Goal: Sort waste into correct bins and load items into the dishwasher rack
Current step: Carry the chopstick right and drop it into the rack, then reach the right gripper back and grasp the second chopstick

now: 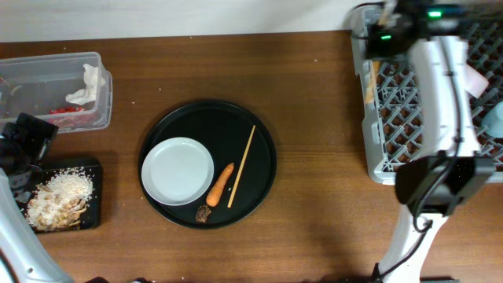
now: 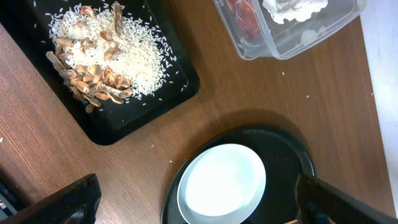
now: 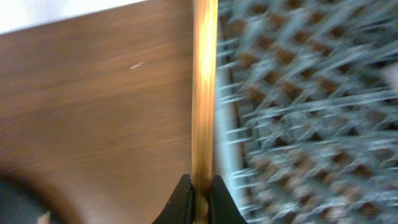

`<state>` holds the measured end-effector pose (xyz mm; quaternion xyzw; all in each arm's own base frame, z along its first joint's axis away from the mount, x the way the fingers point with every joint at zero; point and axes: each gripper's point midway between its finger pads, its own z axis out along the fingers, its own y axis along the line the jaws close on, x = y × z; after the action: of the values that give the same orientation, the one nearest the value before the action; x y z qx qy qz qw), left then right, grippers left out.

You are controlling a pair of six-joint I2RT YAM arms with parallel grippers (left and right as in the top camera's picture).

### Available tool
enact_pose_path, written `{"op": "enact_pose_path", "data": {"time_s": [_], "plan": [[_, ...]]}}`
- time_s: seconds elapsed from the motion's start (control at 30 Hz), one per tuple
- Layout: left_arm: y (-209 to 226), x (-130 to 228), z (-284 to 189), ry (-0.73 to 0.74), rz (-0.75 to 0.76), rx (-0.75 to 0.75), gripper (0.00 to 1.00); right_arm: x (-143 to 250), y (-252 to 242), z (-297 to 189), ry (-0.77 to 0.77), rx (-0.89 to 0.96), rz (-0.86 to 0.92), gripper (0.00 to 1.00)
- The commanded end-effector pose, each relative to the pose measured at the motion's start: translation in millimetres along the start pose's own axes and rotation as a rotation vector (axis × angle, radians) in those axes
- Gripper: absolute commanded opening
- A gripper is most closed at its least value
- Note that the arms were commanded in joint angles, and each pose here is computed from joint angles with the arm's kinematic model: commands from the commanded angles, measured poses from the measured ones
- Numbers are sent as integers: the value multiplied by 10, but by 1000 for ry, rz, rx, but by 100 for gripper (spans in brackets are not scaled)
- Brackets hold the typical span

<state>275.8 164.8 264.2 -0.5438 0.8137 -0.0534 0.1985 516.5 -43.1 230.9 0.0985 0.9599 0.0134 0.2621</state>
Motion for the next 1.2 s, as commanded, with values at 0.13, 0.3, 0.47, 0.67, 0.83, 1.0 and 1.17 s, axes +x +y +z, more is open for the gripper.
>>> {"op": "enact_pose_path", "data": {"time_s": [0.13, 0.3, 0.47, 0.67, 0.83, 1.0, 1.17], "plan": [[6, 3, -40, -11, -11, 7, 99, -148, -496, 568, -15, -37, -119, 5], [6, 3, -40, -11, -11, 7, 99, 41, -398, 927, 67, -61, -123, 41], [7, 4, -40, -11, -11, 7, 99, 170, -150, 873, 117, -79, -100, 59], [7, 4, -40, -11, -11, 7, 99, 749, 1210, 416, 365, -427, 81, 57], [7, 4, -40, -11, -11, 7, 99, 1458, 1941, 530, 413, -69, 93, 54], [7, 4, -40, -11, -11, 7, 99, 2329, 2626, 654, 419, 58, 130, 53], [7, 4, -40, -11, -11, 7, 99, 2797, 2767, 850, 445, 89, 181, 45]]}}
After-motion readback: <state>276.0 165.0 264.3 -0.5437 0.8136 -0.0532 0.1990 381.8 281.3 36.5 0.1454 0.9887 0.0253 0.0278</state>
